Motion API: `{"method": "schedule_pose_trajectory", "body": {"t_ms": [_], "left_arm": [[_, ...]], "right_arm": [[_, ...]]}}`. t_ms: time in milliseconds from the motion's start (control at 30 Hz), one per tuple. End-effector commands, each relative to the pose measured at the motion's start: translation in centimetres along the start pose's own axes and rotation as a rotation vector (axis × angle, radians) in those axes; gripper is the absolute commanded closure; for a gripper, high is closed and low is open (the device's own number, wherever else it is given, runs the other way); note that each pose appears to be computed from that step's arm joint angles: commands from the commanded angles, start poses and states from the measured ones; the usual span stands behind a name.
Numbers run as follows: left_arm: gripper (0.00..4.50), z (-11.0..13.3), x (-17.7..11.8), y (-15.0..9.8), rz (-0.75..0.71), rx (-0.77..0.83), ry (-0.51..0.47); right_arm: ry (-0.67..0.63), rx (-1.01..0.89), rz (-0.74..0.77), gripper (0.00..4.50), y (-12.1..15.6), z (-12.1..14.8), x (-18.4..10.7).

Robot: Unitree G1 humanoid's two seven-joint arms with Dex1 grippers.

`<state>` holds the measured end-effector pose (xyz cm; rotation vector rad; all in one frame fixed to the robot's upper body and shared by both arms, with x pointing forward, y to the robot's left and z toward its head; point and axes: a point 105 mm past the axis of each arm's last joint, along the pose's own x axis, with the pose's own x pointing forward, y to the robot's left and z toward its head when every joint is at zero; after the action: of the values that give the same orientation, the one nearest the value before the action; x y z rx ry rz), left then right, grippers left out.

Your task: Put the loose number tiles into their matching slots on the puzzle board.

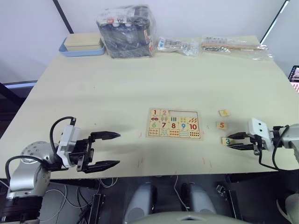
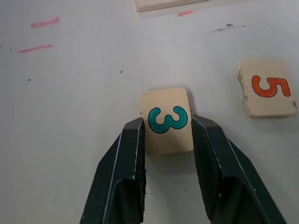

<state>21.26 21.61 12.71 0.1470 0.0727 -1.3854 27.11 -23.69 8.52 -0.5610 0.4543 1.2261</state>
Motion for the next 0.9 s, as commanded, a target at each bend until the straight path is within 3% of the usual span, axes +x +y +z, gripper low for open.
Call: {"method": "schedule_pose_trajectory", "body": {"t_ms": [33,200,300,467,700,900], "left_arm": [[0.0,0.0,-0.1,-0.1,0.004,0.013,-0.008],[0.0,-0.1,-0.3,0.0,0.033,0.015,-0.014],[0.0,-0.2,-0.3,-0.1,0.038,0.015,-0.013],[0.0,0.0,-0.4,0.2,0.076,0.019,-0.033],[0.0,0.7,-0.1,0.4,0.13,0.006,-0.107],[0.0,1.3,-0.5,1.2,0.208,0.012,-0.138]], "right_arm": [[-0.043,-0.041,-0.004,3.63,-0.4,2.8,-0.5],[-0.05,-0.064,0.019,3.63,-0.8,8.1,-0.3],[0.066,-0.081,-0.024,3.63,-1.6,10.0,-0.1],[0.134,-0.095,0.032,3.63,-2.3,13.7,0.4],[0.23,-0.112,0.06,3.63,-3.8,16.5,2.6],[0.345,-0.125,0.073,3.63,-5.3,17.4,6.3]]}}
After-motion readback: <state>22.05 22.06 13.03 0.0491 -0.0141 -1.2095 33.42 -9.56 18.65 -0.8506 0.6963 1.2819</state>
